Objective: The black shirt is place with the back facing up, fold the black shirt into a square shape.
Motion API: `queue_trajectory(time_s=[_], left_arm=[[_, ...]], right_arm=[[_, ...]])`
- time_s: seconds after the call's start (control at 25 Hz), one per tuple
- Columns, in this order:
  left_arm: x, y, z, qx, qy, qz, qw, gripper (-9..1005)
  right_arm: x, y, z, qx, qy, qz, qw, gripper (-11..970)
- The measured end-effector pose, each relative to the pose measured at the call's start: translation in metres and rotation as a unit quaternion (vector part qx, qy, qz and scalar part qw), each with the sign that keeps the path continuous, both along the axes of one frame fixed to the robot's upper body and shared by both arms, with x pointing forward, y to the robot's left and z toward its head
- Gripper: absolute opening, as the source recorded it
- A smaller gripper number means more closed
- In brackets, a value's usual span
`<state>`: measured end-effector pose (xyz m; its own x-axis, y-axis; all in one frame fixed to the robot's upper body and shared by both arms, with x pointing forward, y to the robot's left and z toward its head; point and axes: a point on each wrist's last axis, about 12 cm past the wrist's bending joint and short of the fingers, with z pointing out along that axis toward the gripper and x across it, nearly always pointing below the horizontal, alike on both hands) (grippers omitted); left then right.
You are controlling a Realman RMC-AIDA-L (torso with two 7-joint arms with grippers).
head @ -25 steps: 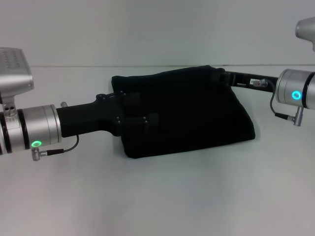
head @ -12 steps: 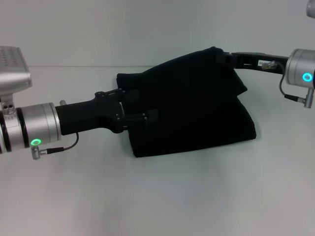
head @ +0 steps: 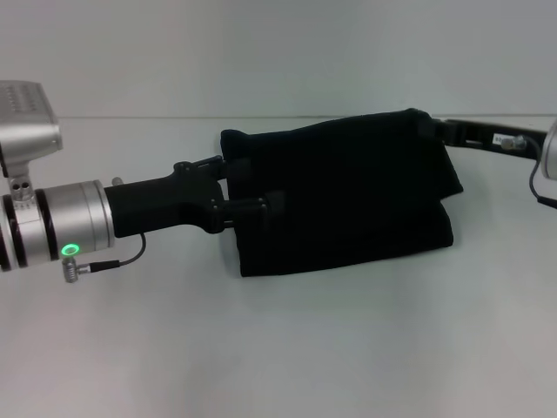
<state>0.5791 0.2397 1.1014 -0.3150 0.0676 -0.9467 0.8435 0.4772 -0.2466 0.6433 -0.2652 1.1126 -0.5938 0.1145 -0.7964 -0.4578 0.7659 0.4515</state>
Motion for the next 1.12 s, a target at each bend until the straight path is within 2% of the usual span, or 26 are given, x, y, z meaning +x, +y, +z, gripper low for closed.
queue_trajectory(time_s=[0.2,0.44,0.6,0.72,0.92,1.12], left_arm=[[-0.001,-0.005,-0.002,-0.005,0.002,-0.002,1.0,874],[0.004,-0.008,-0.002,-0.003,0.007,0.013,1.0,871],[0.013,-0.01,-0.001,-0.001,0.025,0.041,0.999,871],[0.022,-0.013,0.002,-0.001,0.039,0.06,0.997,871],[0.035,-0.02,0.006,-0.007,0.062,0.087,0.994,872],[0.043,-0.02,0.005,-0.005,0.076,0.117,0.99,872]], right_arm=[[-0.007,-0.007,-0.019,-0.012,0.033,-0.02,0.999,23],[-0.012,-0.015,-0.029,-0.014,0.049,-0.04,0.998,22],[-0.013,-0.023,-0.032,-0.02,0.05,-0.057,0.997,146],[-0.01,-0.033,-0.026,-0.017,0.04,-0.075,0.996,238],[0.002,-0.048,-0.007,-0.009,0.033,-0.089,0.995,389],[0.02,-0.04,0.011,-0.005,0.084,-0.093,0.992,557]])
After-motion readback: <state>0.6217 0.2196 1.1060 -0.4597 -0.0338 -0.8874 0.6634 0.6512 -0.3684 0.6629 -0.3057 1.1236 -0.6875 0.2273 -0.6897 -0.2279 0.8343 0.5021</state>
